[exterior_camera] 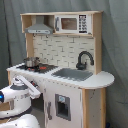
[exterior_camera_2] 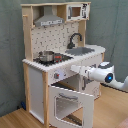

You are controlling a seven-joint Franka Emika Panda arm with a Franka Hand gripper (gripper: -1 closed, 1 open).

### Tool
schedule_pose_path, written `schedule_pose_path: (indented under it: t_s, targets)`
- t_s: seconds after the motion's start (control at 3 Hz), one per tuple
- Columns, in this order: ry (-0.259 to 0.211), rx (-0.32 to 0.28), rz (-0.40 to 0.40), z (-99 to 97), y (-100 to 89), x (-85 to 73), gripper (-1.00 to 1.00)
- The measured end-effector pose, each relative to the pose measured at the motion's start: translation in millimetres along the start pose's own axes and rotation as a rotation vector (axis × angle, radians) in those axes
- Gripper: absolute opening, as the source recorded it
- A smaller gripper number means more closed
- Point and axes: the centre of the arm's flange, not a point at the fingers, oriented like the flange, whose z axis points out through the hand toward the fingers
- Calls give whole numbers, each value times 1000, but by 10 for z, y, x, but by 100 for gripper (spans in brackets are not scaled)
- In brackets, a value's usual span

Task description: Play with the kitchen

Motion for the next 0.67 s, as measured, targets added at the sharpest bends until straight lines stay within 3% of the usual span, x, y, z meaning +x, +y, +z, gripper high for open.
schedule_pose_path:
  t_s: [0.67]
  targets:
    - [1,0,210,-5,0,-1,-100]
